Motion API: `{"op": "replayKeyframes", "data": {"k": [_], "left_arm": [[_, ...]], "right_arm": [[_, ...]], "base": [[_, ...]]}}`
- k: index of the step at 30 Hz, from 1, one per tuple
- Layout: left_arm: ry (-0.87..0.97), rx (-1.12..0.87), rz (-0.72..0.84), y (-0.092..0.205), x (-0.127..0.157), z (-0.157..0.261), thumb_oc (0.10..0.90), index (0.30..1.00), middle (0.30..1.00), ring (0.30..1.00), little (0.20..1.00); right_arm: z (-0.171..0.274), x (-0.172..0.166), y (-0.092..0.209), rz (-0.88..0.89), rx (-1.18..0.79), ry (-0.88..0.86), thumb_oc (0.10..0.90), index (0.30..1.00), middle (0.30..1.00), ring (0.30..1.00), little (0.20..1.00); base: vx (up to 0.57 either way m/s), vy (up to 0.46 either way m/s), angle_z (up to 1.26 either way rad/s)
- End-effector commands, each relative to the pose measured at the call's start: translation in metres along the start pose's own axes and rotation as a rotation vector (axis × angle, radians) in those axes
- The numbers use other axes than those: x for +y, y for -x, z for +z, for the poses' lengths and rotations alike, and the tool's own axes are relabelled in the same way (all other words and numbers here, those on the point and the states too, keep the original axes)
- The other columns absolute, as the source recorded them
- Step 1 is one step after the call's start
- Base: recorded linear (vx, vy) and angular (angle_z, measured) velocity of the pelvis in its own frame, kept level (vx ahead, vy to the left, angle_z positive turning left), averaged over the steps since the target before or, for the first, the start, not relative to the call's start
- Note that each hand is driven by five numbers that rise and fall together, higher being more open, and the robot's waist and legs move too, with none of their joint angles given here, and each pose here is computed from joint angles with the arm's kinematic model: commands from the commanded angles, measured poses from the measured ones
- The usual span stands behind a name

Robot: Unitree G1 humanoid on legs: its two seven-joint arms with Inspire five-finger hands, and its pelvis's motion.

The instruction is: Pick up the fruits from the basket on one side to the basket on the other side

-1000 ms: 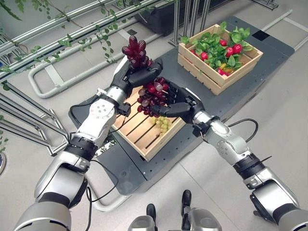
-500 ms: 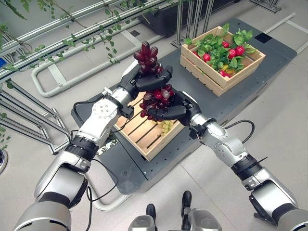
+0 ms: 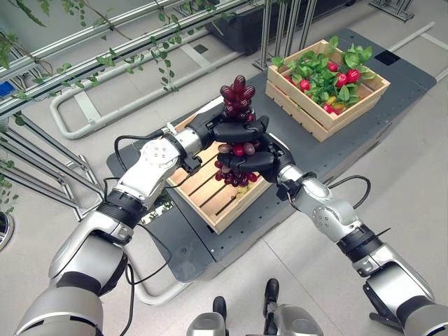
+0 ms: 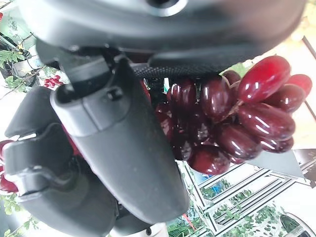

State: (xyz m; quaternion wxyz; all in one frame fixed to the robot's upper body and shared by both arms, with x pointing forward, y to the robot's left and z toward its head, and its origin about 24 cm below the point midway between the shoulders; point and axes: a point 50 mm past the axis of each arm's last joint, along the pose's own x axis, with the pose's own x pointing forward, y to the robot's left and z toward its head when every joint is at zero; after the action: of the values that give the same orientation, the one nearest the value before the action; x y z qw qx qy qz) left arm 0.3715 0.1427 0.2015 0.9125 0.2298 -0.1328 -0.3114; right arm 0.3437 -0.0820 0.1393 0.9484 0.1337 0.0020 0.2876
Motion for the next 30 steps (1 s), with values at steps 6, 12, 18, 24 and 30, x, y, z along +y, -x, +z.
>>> {"op": "replayKeyframes", "data": {"k": [6, 12, 18, 24, 30], "left_arm": [[0.086, -0.090, -0.058, -0.017, -0.039, -0.003, 0.400, 0.300, 0.300, 0.300, 0.300], [0.101, -0.142, -0.016, -0.020, -0.038, 0.007, 0.400, 0.300, 0.300, 0.300, 0.300], [0.148, -0.176, 0.113, -0.023, -0.032, 0.012, 0.535, 0.502, 0.502, 0.502, 0.502], [0.184, -0.204, 0.238, -0.019, -0.028, 0.010, 0.800, 0.900, 0.900, 0.900, 0.900], [0.191, -0.205, 0.301, -0.016, -0.025, 0.008, 0.800, 0.900, 0.900, 0.900, 0.900]], "right_arm": [[0.007, 0.046, -0.020, 0.145, -0.195, -0.211, 0.400, 0.300, 0.300, 0.300, 0.300], [0.003, 0.047, -0.021, 0.145, -0.181, -0.221, 0.400, 0.300, 0.300, 0.300, 0.300], [0.007, 0.050, -0.024, 0.138, -0.193, -0.238, 0.400, 0.300, 0.300, 0.300, 0.300], [0.006, 0.049, -0.023, 0.126, -0.207, -0.255, 0.400, 0.300, 0.300, 0.300, 0.300], [0.006, 0.045, -0.021, 0.098, -0.219, -0.272, 0.400, 0.300, 0.300, 0.300, 0.300]], "base": [[0.00, 0.000, 0.00], [0.00, 0.000, 0.00], [0.00, 0.000, 0.00], [0.00, 0.000, 0.00], [0.00, 0.000, 0.00]]}}
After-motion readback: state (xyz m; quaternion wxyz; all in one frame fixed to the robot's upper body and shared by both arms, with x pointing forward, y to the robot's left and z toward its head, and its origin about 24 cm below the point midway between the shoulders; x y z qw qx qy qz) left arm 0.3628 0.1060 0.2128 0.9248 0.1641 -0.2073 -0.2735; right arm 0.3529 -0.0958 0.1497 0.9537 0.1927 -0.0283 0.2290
